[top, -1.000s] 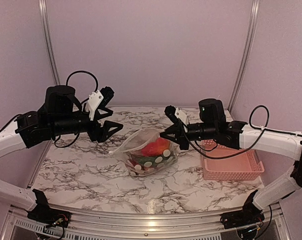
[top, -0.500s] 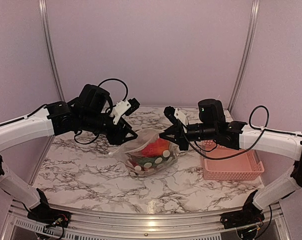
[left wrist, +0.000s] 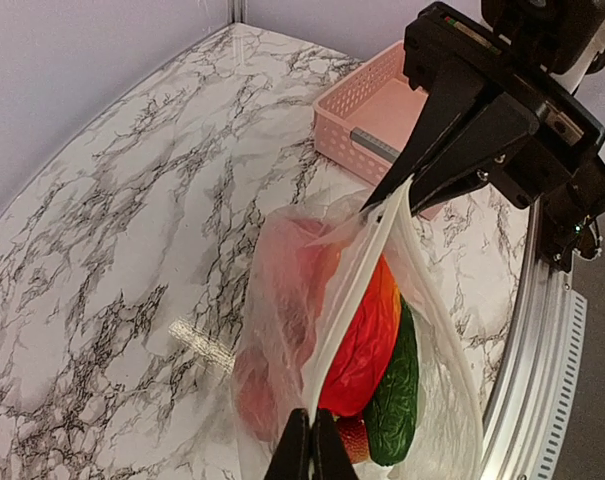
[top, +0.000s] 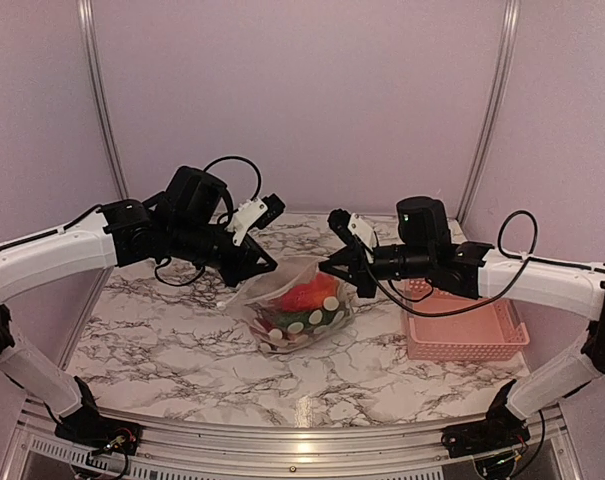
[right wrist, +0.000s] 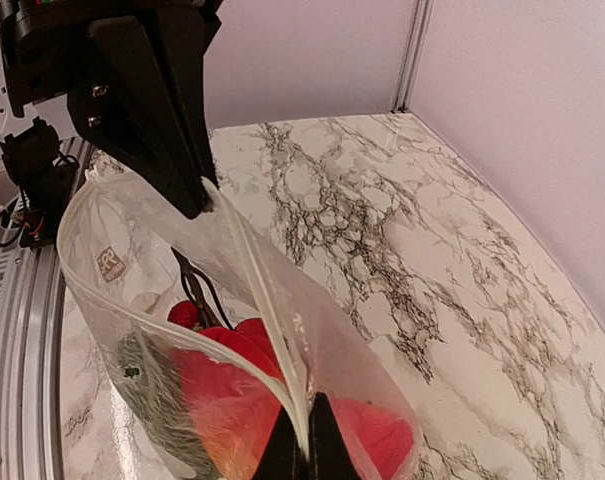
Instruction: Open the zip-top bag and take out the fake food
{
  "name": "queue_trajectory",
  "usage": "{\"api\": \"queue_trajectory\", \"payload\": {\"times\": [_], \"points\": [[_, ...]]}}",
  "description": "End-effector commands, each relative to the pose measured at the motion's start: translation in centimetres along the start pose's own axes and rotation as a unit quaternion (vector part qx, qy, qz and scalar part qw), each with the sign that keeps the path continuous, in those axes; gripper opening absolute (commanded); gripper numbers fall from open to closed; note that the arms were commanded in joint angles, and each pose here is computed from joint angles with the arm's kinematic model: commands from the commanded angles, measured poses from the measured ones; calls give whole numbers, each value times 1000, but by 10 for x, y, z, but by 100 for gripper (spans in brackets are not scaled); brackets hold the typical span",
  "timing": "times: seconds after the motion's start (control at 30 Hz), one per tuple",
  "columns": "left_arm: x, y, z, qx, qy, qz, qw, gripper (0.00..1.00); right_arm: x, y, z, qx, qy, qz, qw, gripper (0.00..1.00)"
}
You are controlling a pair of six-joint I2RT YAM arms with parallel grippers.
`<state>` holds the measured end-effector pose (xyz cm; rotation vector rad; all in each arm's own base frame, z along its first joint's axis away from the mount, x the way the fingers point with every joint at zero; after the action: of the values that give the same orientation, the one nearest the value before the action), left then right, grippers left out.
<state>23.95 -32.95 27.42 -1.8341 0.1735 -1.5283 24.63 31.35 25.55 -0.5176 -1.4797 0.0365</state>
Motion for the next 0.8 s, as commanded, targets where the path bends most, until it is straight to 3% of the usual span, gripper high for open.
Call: {"api": "queue_trajectory", "payload": {"times": [0.0,0.17,0.47,0.6,0.77], "points": [[9,-29,7,24,-52,-71,996,0,35,13,-11,-10,-8,-43,999,0],[7,-64,34,112,-126,-122,978,0,58,38,-17,23,-3,-78,997,0],[-7,-120,56,189,-157,-208,947,0,91,117,-4,125,10,-110,986,0],[-21,-128,60,197,-171,-204,943,0,94,151,1,165,15,-115,979,0],[-40,-109,60,183,-193,-175,948,0,87,179,0,204,28,-118,972,0]]}}
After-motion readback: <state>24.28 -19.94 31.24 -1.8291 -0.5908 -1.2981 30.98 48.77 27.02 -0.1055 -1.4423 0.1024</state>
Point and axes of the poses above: each gripper's point midway between its finger pads, its own y axis out along the fingers, its own z axis along the line the jaws close on, x = y × z, the point moved 4 cm from there along -y, back along the fingers, and after that the axes turned 4 degrees about y, right-handed, at the moved point
